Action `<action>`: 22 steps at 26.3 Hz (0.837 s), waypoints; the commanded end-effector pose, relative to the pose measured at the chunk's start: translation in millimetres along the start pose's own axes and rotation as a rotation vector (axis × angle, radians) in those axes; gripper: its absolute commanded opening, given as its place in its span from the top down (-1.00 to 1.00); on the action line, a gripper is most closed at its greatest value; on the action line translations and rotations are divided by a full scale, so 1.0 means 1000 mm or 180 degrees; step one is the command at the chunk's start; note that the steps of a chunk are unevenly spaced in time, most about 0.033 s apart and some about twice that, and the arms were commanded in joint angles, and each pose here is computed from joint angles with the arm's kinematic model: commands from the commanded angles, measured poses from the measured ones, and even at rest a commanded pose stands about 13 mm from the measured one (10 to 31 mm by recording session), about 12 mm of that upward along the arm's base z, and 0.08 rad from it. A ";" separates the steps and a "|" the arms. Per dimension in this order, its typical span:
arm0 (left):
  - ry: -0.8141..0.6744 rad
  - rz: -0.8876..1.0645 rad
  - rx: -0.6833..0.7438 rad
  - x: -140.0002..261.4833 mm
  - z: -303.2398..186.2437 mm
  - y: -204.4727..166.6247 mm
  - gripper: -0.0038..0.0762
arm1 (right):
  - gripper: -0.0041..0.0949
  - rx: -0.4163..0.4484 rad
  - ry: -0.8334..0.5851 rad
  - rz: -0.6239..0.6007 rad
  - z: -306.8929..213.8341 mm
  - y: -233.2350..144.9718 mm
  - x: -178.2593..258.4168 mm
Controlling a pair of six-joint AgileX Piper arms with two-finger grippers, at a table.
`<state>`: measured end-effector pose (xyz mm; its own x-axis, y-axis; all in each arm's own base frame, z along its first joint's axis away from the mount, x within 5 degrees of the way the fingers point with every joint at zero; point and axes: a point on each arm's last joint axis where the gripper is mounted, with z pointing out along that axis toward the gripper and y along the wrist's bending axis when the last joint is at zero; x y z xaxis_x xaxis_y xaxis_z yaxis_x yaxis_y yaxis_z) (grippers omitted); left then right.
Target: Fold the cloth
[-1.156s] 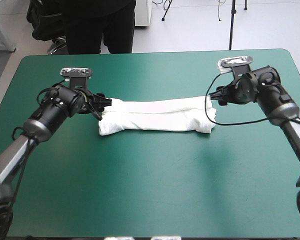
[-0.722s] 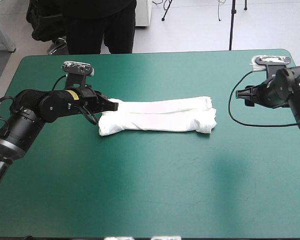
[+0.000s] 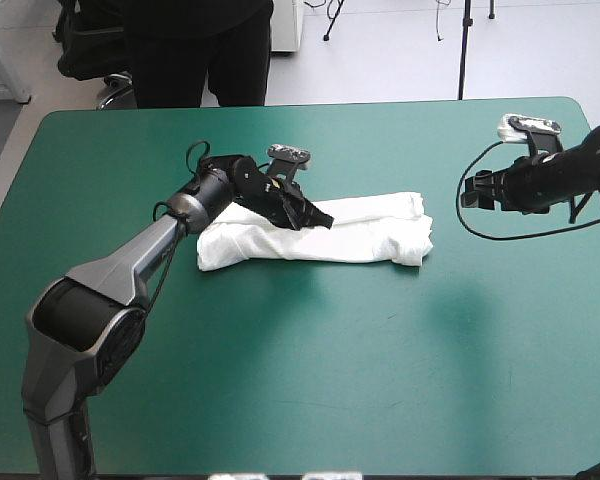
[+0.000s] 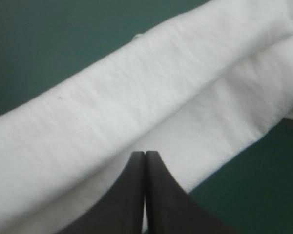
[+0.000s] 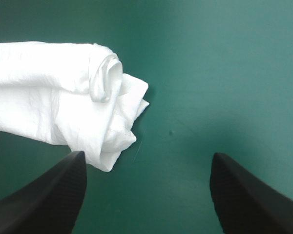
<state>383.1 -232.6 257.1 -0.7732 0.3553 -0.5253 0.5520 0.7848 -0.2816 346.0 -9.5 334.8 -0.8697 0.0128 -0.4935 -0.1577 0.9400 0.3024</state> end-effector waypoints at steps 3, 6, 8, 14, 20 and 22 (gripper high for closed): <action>-0.0147 -0.0026 -0.0049 -0.009 0.000 -0.006 0.93 | -0.44 -0.0134 -0.0226 -0.0135 -0.005 0.009 -0.010; -0.0057 -0.0024 -0.0142 -0.006 0.006 -0.001 0.93 | -0.44 -0.0373 -0.0005 -0.0120 0.020 0.017 -0.010; -0.0053 -0.0010 -0.0163 -0.006 0.006 -0.001 0.93 | -0.44 -0.0417 0.0133 -0.0138 0.035 0.019 -0.009; -0.0018 0.0073 -0.0233 -0.005 0.007 -0.001 0.93 | -0.44 -0.0490 0.0360 -0.0125 0.068 0.022 -0.006; -0.0021 0.0059 -0.0218 -0.005 0.007 -0.002 0.93 | -0.44 -0.0639 0.0448 -0.0044 0.091 0.021 -0.006; -0.0021 0.0059 -0.0218 -0.005 0.007 -0.002 0.93 | -0.44 -0.0723 0.0447 -0.0002 0.098 0.021 -0.006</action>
<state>391.2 -236.8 217.3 -0.7982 0.4086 -0.4427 0.5342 0.8198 -0.2064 391.6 37.7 240.2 -0.9525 -0.0746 -0.2953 -0.2075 0.8689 0.4495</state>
